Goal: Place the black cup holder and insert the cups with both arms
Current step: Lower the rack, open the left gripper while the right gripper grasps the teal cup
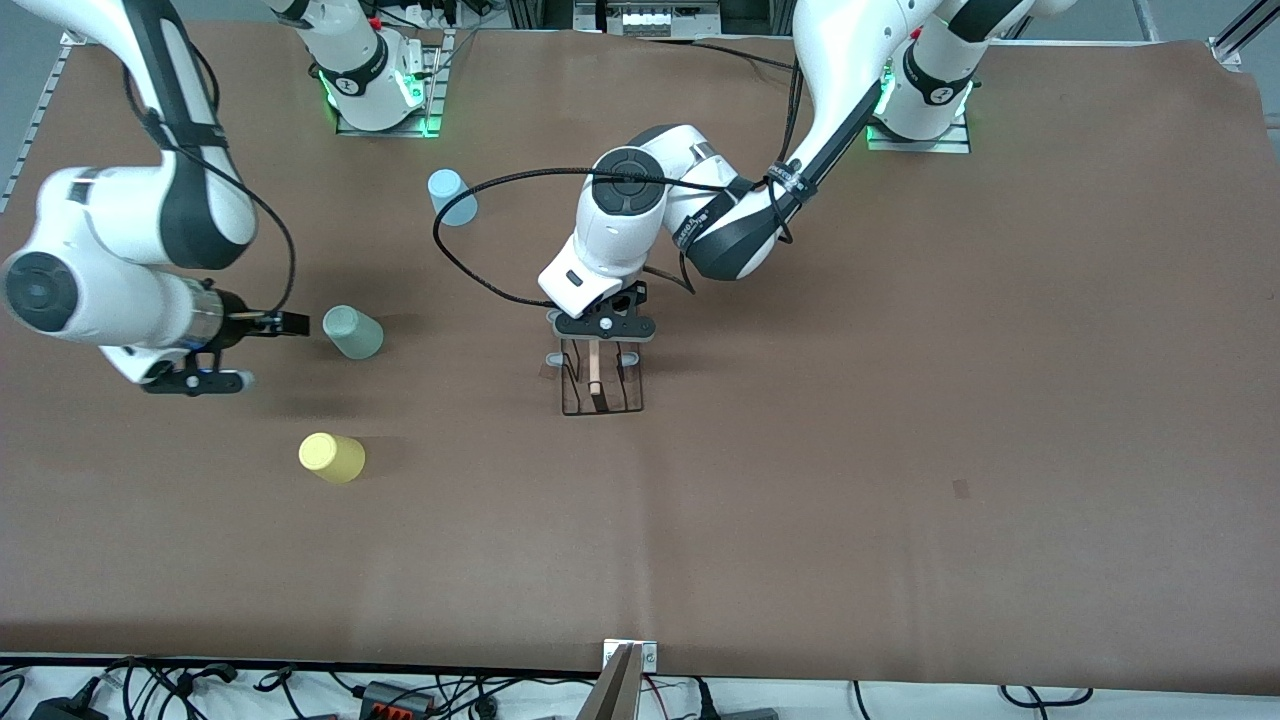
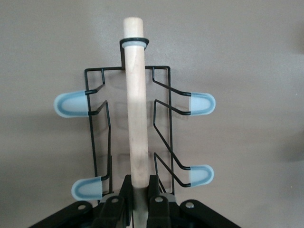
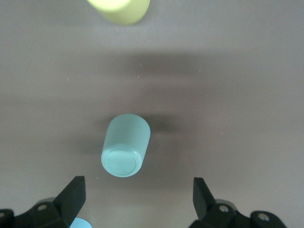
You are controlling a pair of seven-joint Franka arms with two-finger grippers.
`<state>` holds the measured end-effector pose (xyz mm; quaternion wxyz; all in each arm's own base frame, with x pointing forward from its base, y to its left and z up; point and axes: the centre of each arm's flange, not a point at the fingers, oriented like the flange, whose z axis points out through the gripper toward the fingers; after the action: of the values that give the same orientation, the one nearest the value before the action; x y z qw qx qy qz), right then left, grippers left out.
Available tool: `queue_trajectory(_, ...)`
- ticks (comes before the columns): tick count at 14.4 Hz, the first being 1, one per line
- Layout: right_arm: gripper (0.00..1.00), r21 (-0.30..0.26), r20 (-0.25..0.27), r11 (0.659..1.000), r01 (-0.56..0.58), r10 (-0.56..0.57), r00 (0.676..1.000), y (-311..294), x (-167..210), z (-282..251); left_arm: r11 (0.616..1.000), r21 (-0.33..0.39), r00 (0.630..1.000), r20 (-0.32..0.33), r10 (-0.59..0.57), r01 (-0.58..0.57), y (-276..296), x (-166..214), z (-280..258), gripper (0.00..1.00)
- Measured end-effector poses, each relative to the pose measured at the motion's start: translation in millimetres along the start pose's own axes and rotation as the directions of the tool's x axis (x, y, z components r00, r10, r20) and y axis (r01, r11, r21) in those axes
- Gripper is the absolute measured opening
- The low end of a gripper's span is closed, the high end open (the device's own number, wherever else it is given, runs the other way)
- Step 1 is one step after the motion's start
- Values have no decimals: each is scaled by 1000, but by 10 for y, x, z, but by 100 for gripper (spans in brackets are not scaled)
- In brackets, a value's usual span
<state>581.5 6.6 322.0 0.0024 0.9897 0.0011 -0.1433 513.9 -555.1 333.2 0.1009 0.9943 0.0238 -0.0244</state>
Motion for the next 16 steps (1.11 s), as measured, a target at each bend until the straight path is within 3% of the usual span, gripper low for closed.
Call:
queue_trajectory(6, 100, -11, -10, 1000, -10, 10, 1000, -247, -109, 578, 1000, 0, 1000, -2, -8, 8, -26, 38, -12, 19)
queue_trajectory(10, 100, -15, 17, 1000, -10, 10, 1000, -272, -108, 807, 999, 17, 999, -7, -42, 42, -289, 335, -294, 55)
queue_trajectory(14, 100, -17, 45, 1000, -10, 11, 999, -273, -81, 986, 993, 61, 995, -22, -99, 100, -833, 705, -1062, 91)
queue_trajectory(15, 100, -17, 49, 1000, -10, 11, 999, -274, -77, 1015, 992, 69, 994, -29, -107, 109, -1059, 832, -1302, 99)
queue_trajectory(16, 100, -17, 52, 1000, -10, 11, 999, -275, -74, 1036, 990, 80, 993, -35, -112, 115, -1313, 949, -1554, 100)
